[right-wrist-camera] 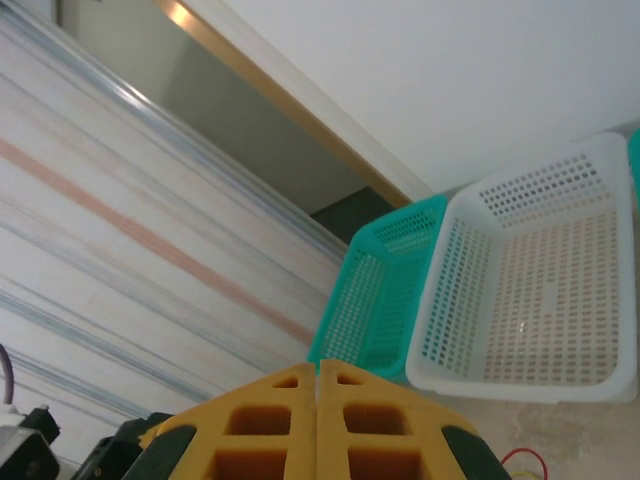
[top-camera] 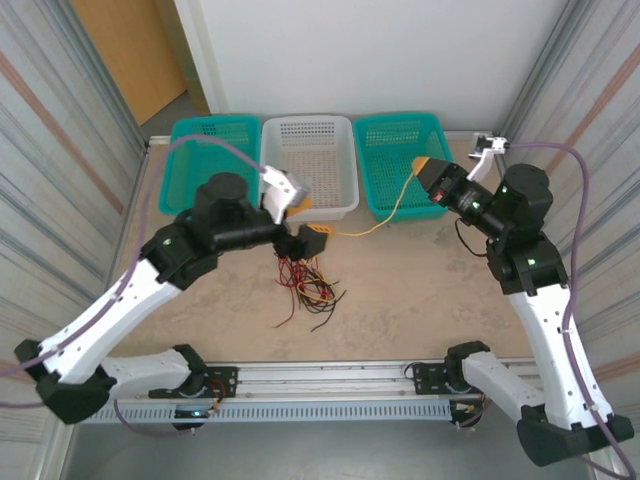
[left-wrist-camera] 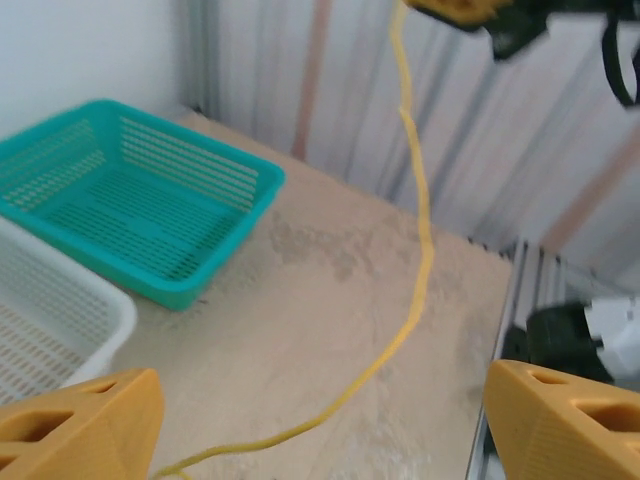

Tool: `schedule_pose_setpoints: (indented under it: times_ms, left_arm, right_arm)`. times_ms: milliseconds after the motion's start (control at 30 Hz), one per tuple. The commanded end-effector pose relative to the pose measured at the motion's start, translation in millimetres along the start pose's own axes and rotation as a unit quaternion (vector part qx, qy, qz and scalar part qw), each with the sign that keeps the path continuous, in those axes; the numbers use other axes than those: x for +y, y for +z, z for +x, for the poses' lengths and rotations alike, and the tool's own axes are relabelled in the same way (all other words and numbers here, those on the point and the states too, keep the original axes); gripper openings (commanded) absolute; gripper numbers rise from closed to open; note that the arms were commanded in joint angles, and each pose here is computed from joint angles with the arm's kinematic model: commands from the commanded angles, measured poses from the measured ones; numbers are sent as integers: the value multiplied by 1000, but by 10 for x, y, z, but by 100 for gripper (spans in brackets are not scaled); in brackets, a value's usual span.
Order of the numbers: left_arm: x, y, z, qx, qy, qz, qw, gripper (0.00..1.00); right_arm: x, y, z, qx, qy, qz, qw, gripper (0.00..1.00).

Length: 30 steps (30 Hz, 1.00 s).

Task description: Untangle the cables

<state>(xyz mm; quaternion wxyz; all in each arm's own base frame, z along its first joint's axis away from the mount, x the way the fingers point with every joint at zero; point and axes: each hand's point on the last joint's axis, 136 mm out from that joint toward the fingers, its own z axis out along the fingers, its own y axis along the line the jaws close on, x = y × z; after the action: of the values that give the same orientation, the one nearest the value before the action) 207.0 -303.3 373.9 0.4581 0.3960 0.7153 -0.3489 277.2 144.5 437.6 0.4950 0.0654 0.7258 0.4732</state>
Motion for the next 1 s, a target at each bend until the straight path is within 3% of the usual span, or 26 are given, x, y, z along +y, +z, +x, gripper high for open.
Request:
schedule_pose_setpoints:
  times_ms: [0,233,433,633,833,967]
  left_arm:
    - [-154,96,62,37,83,17,996,84]
    - [-106,294,294,80,127,-4,989,77]
    - [-87,389,464,104,125,2,987,51]
    - [-126,453,553,112,118,19,986,49]
    - [-122,493,568,108,112,19,988,16]
    - [-119,512,608,108,105,19,988,10]
  right_arm:
    - [39,82,41,5,-26,3,1000,0]
    - [126,245,190,30,-42,-4,999,0]
    - [160,267,239,33,-44,-9,998,0]
    - [190,270,250,34,-45,-13,998,0]
    - [201,272,260,34,-44,-14,998,0]
    - [224,261,257,33,-44,-19,998,0]
